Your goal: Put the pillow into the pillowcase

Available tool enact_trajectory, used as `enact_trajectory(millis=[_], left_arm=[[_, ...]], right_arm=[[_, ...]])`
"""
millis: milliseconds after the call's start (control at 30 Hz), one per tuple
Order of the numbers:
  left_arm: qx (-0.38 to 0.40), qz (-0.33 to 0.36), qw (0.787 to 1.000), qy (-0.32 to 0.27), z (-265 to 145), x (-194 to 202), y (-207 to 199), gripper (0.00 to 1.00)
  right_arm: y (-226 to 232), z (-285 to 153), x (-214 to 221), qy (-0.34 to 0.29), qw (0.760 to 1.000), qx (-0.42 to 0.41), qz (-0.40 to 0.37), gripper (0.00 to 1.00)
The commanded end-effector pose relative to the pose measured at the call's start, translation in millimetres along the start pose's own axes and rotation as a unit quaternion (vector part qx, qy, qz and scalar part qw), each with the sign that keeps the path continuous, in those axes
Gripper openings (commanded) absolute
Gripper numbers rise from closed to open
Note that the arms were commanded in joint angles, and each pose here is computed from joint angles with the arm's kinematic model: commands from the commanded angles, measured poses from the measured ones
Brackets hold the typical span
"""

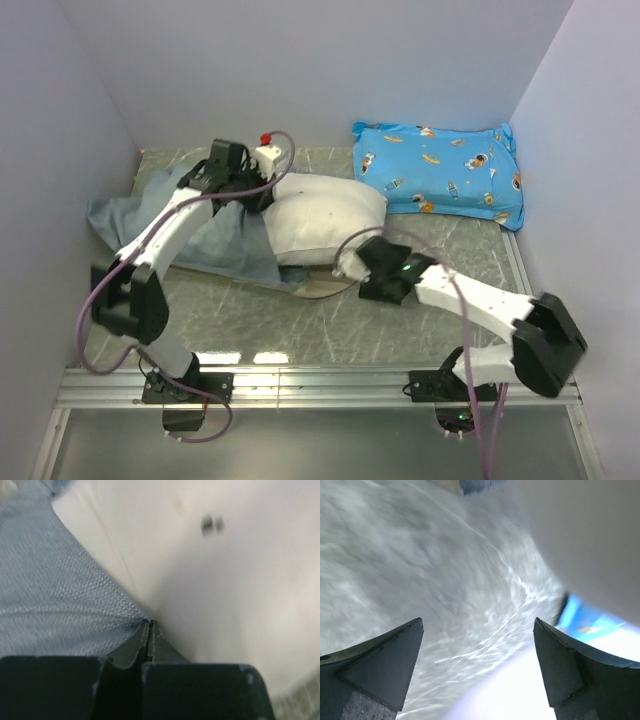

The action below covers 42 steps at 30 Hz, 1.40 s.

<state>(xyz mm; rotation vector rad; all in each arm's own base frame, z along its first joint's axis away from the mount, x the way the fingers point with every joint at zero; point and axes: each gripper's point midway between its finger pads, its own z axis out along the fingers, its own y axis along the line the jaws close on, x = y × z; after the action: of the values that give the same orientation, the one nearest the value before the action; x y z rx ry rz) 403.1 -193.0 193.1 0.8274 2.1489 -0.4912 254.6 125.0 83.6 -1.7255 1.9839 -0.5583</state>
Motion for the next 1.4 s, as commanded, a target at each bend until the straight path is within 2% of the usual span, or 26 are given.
enact_trajectory(millis=[0,33,67,167,200,267,367,400,467,500,567,600,633,667,767,867,900,967,1100,1200,1300,1367], left_arm=[[0.049,0.041,0.997,0.036,-38.7,53.0,-33.2,0.00],[0.047,0.072,0.995,0.046,-42.8,66.2,-33.2,0.01],[0.039,0.081,0.994,0.065,-51.2,90.2,-36.1,0.04],[0.002,0.096,0.993,0.070,-65.8,109.3,-25.3,0.09],[-0.002,0.093,0.993,0.066,-69.4,106.7,-22.9,0.13],[0.005,0.081,0.995,0.049,-81.6,87.2,-22.1,0.20],[-0.014,0.057,0.998,-0.011,-101.8,41.0,-10.9,0.46],[-0.032,0.054,0.997,-0.042,-105.6,20.4,-4.3,0.56],[-0.052,0.026,0.995,-0.080,-113.3,-16.5,3.3,0.62],[-0.067,0.017,0.993,-0.093,-114.6,-31.3,10.5,0.65],[-0.085,-0.005,0.991,-0.103,-106.0,-61.2,20.9,0.76],[-0.101,-0.009,0.990,-0.096,-99.3,-67.1,27.5,0.77],[-0.137,-0.018,0.987,-0.081,-95.5,-69.0,39.2,0.77],[-0.147,-0.016,0.986,-0.075,-80.4,-81.8,46.6,0.77],[-0.167,-0.033,0.984,-0.046,-52.7,-92.0,61.4,0.77],[-0.161,-0.055,0.985,-0.016,-25.0,-87.1,61.0,0.76],[-0.168,-0.056,0.984,-0.006,-19.5,-82.7,61.7,0.75],[-0.177,-0.052,0.983,0.020,-5.7,-68.5,58.9,0.74],[-0.230,-0.050,0.969,0.076,-0.6,-34.5,75.4,0.68],[-0.260,-0.042,0.959,0.102,-4.4,-21.1,87.4,0.57],[-0.285,-0.032,0.953,0.100,-11.7,-21.5,97.8,0.48],[-0.290,-0.031,0.952,0.093,-11.9,-27.1,100.2,0.41]], right_arm=[[-20.8,-31.2,4.8,-0.076,0.986,-0.041,0.142,0.98],[-17.1,-41.7,-1.9,-0.117,0.979,-0.065,0.153,0.98],[-15.1,-45.8,-0.2,-0.128,0.976,-0.076,0.159,0.98],[2.9,-52.7,11.9,-0.151,0.971,-0.112,0.147,0.99],[22.2,-43.3,25.2,-0.136,0.976,-0.127,0.110,0.99],[30.0,-36.5,42.3,-0.121,0.984,-0.104,0.079,1.00],[14.3,-28.8,54.1,-0.125,0.978,-0.091,0.139,1.00],[-9.0,-43.8,35.7,-0.168,0.963,-0.093,0.190,1.00],[-30.4,-39.6,29.0,-0.166,0.938,-0.132,0.274,1.00],[-59.3,-59.6,6.2,-0.205,0.908,-0.151,0.333,1.00],[-81.0,-46.6,-4.6,-0.198,0.865,-0.200,0.415,1.00],[-106.2,-58.8,-21.8,-0.220,0.825,-0.217,0.473,1.00],[-110.1,-42.2,-27.2,-0.203,0.800,-0.248,0.507,1.00],[-117.4,-39.2,-31.0,-0.194,0.759,-0.270,0.560,1.00],[-136.2,-20.0,-48.6,-0.191,0.692,-0.315,0.621,1.00],[-131.1,-4.8,-64.5,-0.183,0.638,-0.366,0.653,1.00],[-125.6,0.7,-68.3,-0.173,0.627,-0.380,0.657,1.00],[-119.0,2.1,-75.2,-0.167,0.617,-0.397,0.659,1.00],[-96.0,6.6,-83.2,-0.153,0.615,-0.420,0.650,1.00],[-85.1,10.4,-86.7,-0.141,0.616,-0.432,0.644,0.99],[-80.2,13.0,-86.2,-0.137,0.619,-0.435,0.640,0.90],[-77.0,13.2,-88.0,-0.136,0.619,-0.438,0.638,0.81]])
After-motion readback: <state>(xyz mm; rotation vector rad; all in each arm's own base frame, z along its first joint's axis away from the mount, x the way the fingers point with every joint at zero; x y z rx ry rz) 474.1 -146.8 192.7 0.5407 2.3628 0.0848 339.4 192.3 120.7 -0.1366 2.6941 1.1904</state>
